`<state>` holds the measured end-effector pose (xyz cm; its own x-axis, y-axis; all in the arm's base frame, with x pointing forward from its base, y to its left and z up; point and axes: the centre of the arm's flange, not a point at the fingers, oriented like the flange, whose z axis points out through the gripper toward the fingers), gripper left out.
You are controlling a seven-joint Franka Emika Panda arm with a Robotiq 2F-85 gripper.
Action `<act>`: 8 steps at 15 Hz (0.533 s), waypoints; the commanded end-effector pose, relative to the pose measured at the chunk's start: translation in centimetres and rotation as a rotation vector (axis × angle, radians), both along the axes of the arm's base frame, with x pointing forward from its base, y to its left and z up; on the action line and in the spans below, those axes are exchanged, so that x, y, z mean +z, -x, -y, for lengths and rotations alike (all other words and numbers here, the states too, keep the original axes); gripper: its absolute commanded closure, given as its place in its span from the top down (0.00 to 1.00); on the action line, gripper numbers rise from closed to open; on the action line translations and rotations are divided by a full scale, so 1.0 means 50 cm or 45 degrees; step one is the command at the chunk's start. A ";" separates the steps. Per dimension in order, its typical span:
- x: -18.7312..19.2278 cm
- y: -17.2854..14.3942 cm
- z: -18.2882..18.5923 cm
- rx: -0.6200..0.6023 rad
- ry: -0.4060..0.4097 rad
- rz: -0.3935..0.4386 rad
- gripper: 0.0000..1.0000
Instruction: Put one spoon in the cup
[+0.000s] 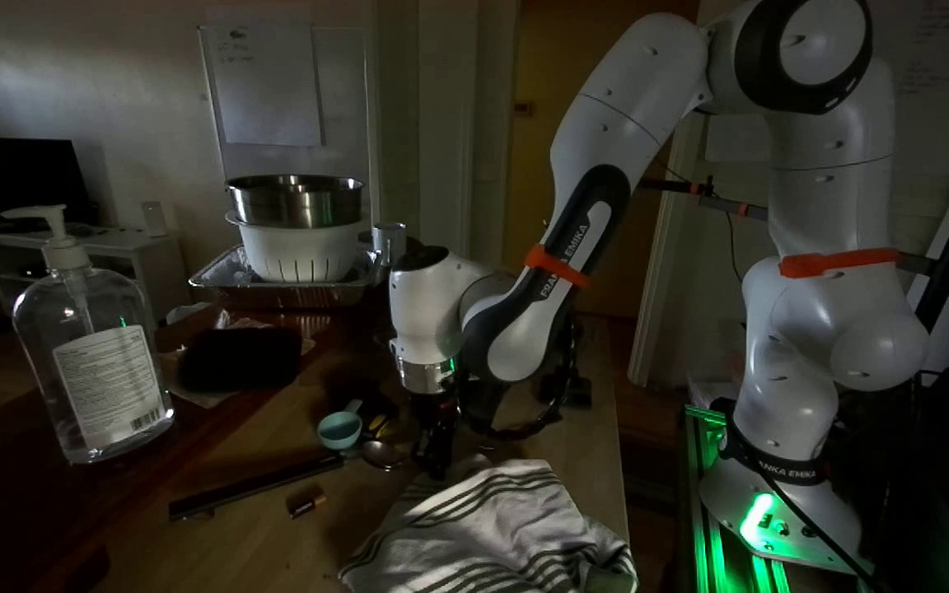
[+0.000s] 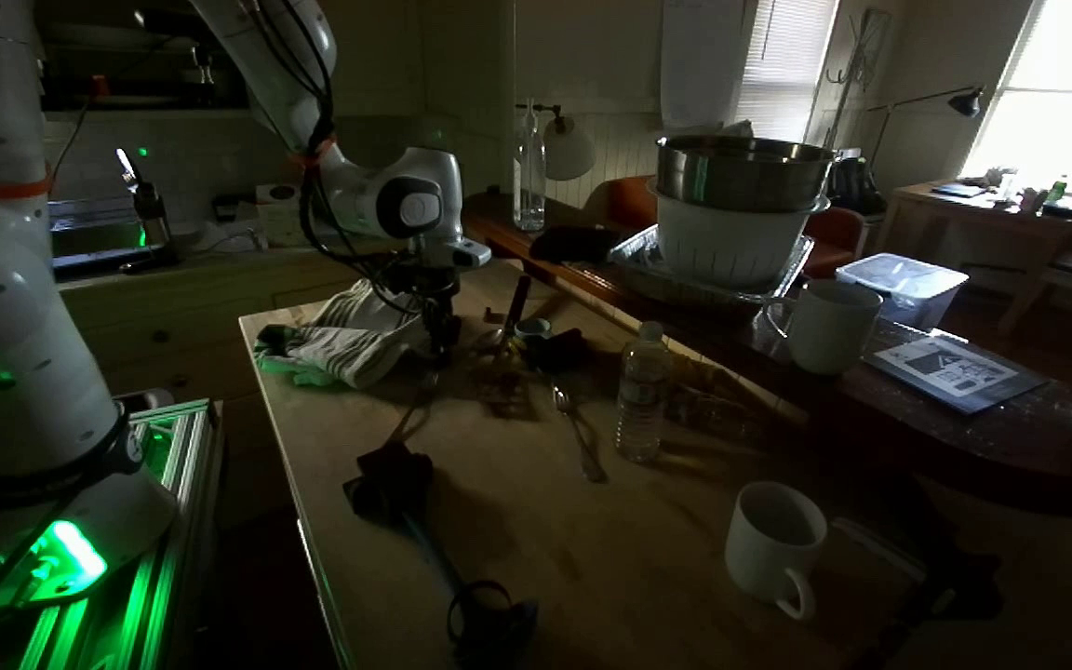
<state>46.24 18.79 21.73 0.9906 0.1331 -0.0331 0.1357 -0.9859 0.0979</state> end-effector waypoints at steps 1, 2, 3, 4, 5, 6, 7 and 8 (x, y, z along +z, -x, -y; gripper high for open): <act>-0.003 -0.012 -0.010 0.026 0.029 0.006 0.02; 0.003 -0.013 -0.011 0.032 0.024 0.015 0.00; 0.017 -0.012 -0.011 0.032 0.028 0.032 0.01; 0.027 -0.009 -0.012 0.034 0.023 0.039 0.03; 0.045 -0.005 -0.011 0.034 0.019 0.054 0.01; 0.058 -0.001 -0.011 0.029 0.019 0.066 0.00; 0.066 0.002 -0.009 0.030 0.018 0.074 0.00; 0.072 0.006 -0.006 0.022 0.015 0.078 0.00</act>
